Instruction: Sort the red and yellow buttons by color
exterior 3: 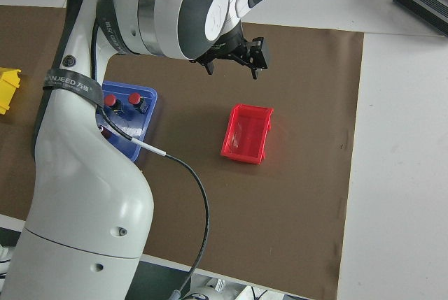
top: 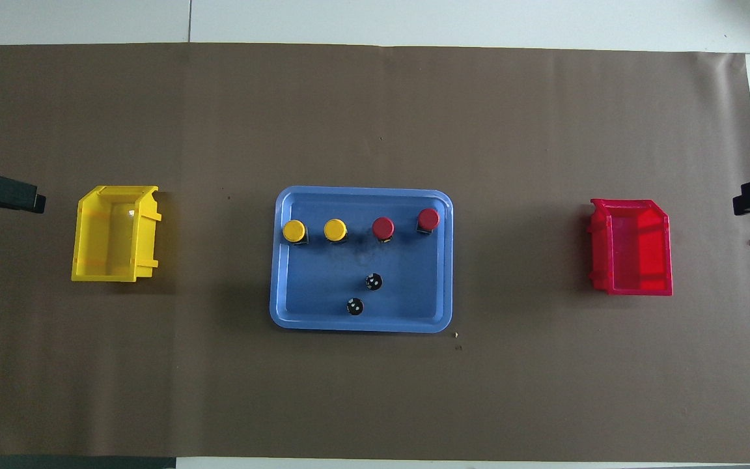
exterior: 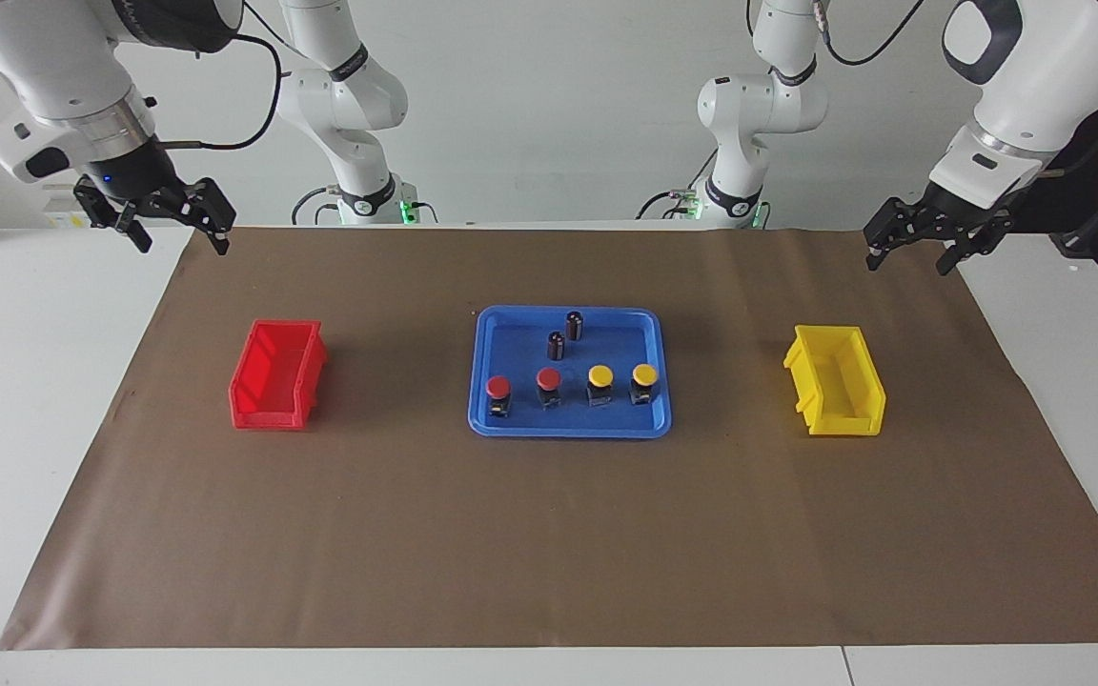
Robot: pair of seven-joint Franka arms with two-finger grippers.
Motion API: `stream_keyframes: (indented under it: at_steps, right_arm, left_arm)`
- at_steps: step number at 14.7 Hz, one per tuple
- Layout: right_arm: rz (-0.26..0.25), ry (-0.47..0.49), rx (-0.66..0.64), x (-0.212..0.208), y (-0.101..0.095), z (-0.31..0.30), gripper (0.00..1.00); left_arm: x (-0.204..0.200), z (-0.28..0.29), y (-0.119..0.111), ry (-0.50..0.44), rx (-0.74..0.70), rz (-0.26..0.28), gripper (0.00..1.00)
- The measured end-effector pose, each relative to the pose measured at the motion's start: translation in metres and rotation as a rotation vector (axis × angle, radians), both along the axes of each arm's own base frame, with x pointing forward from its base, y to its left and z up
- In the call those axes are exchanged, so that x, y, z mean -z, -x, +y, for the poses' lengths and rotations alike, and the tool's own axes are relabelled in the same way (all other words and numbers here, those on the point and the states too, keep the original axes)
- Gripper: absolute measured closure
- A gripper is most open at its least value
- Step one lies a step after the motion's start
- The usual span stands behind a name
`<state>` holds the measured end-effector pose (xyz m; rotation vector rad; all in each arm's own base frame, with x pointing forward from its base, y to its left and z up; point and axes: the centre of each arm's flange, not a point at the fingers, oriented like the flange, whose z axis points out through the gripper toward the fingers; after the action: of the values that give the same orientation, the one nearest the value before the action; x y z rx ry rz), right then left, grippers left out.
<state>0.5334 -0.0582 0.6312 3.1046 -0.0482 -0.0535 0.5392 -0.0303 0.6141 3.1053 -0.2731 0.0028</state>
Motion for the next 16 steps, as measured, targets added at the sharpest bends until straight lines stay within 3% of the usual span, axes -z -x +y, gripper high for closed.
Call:
stream_keyframes:
  at_steps: [8,12,16]
  right_arm:
    - [-0.016,-0.022,-0.034,0.001,-0.005,0.022,0.00]
    - [-0.085,-0.032,-0.022,0.014,-0.023,0.138,0.00]
    - [-0.136,-0.059,0.052,0.089,-0.056,0.255,0.00]
  left_arm:
    - [0.000,0.000,0.000,0.000,0.000,0.000,0.00]
    - [0.000,0.000,0.000,0.000,0.000,0.000,0.00]
    - [0.000,0.000,0.000,0.000,0.000,0.000,0.00]
